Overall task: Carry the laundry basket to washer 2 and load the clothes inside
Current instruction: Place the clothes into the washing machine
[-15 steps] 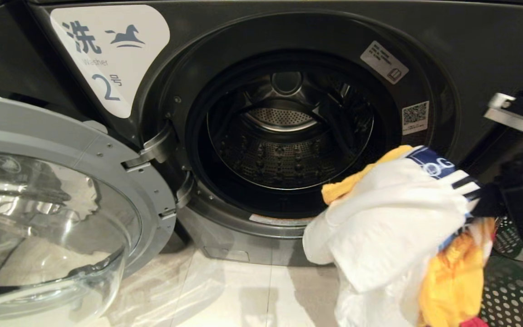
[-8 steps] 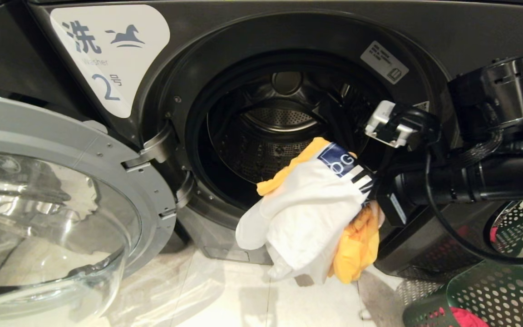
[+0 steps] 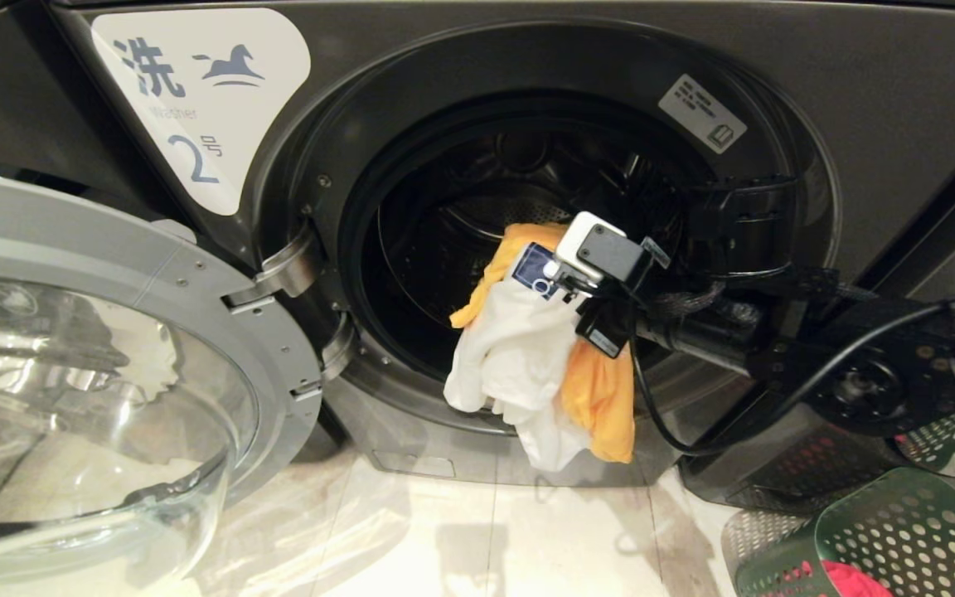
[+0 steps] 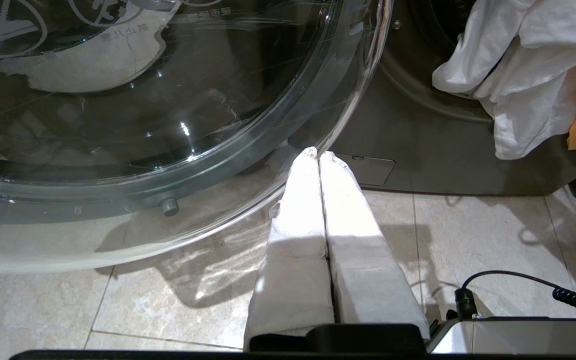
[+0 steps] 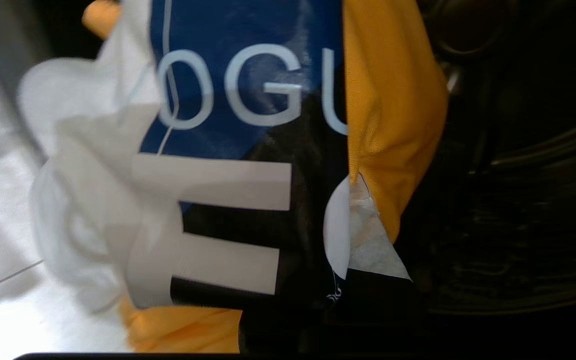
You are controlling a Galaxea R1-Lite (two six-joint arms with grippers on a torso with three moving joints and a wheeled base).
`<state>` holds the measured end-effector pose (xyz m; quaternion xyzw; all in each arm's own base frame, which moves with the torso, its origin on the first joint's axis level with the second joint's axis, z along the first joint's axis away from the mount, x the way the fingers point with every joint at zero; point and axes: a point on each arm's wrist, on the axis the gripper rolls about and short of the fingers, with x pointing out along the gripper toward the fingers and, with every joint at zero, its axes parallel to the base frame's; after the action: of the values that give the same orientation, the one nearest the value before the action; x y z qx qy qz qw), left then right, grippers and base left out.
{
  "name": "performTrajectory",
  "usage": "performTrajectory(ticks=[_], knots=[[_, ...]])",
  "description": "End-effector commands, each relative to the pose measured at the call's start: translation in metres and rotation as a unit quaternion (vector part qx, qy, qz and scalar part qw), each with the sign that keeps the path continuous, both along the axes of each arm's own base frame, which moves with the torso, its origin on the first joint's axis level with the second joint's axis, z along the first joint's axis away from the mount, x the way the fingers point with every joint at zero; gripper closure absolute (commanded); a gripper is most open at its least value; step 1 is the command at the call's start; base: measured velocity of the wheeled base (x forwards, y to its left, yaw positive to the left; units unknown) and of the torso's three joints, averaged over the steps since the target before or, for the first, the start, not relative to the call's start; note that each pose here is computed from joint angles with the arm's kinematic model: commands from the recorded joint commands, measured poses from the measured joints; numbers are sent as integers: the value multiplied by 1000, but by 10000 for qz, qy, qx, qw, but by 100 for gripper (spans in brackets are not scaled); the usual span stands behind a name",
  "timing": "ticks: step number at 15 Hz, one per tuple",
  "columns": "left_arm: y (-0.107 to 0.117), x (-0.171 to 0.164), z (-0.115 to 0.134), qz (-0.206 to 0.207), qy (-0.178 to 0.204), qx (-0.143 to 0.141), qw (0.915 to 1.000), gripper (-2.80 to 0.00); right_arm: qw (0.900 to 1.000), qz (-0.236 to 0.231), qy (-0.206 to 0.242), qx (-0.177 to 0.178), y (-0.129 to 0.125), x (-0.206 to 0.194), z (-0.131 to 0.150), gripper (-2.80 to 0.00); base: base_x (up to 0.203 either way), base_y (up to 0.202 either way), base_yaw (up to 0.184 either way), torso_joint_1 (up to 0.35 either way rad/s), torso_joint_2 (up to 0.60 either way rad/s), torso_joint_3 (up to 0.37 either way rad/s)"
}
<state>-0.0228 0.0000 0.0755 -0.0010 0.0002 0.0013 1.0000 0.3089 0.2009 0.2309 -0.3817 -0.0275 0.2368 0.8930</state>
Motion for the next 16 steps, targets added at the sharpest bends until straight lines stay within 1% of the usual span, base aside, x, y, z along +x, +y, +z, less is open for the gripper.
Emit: performTrajectory(ticks=[1,2,4,6,9,10,12,13,16], knots=[[0,0,0,3,-2,-6,10000,0,9997,-216,-102,-71,15,27,-24,0,0,0,0,0,0,0],[0,0,0,3,-2,2,10000,0,9980,-471,-426,-1,21,42,-22,0,0,0,0,0,0,0],[0,0,0,3,-2,1,10000,0,9900,-811,-1149,92,28,68,-20,0,0,0,0,0,0,0],[0,0,0,3,-10,2,10000,0,9806,-954,-1706,142,35,86,-31,0,0,0,0,0,0,0],[0,0,0,3,-2,2,10000,0,9634,-1140,-2384,456,41,113,-43,0,0,0,0,0,0,0],[0,0,0,3,-10,2,10000,0,9548,-1196,-2644,635,41,119,-46,0,0,0,0,0,0,0],[0,0,0,3,-5,-6,10000,0,9321,-1273,-3222,1059,41,122,-38,0,0,0,0,0,0,0],[0,0,0,3,-2,2,10000,0,9242,-1293,-3391,1188,41,124,-35,0,0,0,0,0,0,0],[0,0,0,3,-11,-2,10000,0,9139,-1351,-3594,1317,38,130,-29,0,0,0,0,0,0,0]])
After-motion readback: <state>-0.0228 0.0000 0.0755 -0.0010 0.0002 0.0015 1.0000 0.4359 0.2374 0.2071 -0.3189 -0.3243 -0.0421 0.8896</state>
